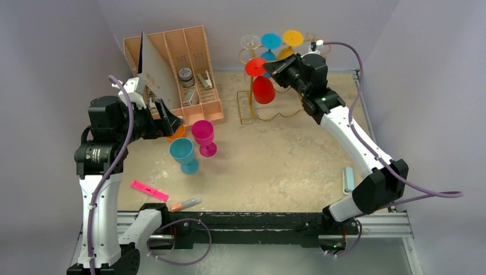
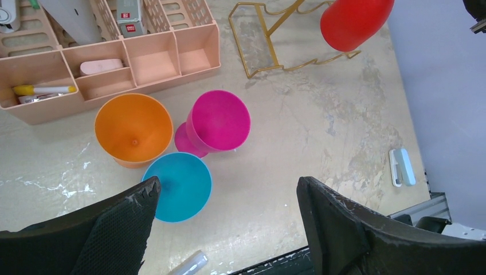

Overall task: Take the wine glass off the wine glass rack
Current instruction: Pick up the wine glass from the wine rack.

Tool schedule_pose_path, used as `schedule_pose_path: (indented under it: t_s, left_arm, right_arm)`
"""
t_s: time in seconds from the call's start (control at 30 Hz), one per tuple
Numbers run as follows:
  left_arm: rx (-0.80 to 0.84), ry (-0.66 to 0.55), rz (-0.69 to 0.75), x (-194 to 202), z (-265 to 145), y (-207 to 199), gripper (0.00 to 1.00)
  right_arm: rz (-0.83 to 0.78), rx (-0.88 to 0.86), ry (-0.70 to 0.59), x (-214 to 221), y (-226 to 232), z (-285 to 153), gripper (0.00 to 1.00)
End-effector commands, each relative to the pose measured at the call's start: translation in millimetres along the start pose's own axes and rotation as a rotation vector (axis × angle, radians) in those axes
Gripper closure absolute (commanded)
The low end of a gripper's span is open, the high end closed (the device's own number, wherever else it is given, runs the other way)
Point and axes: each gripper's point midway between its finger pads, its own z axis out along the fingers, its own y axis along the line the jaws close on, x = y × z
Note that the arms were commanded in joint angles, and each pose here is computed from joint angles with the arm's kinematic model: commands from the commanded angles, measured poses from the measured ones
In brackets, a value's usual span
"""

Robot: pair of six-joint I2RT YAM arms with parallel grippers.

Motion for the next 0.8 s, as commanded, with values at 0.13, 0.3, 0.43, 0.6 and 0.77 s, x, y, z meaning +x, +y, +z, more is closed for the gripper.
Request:
schedule_pose_path:
  t_s: [0.13,0.3,0.43,0.6,0.77]
  left_arm:
    - [0.040,-0.032,0.015,-9.9,-2.3,-8.4,0.12]
    - [0.040,-0.021,0.015,-8.0,-1.1,-7.8,0.12]
    - [0.049,-0.018,0.019,-7.9,-0.8,-9.0,0.13]
    - [0.077,-0.015,0.018,-8.6,-0.8,-14.1,0.13]
    - [0.190,0.035,0.001,-2.5,3.2,-31.1,0.16]
  right_arm:
    - [-0.073,-0.091,-0.013,-12.1,34.8,-18.5,1.00]
    - [-0.076,-0.084,0.041,-2.1,32.1,-21.4,1.00]
    - [-0.100,-0.101,0.079,4.0,34.8,-24.9,1.00]
    - [-0.148,-0.154,0.151,16.1,41.9,-33.7,1.00]
    - [-0.221,-0.274,0.231,35.4,48.1,-51.6,1.00]
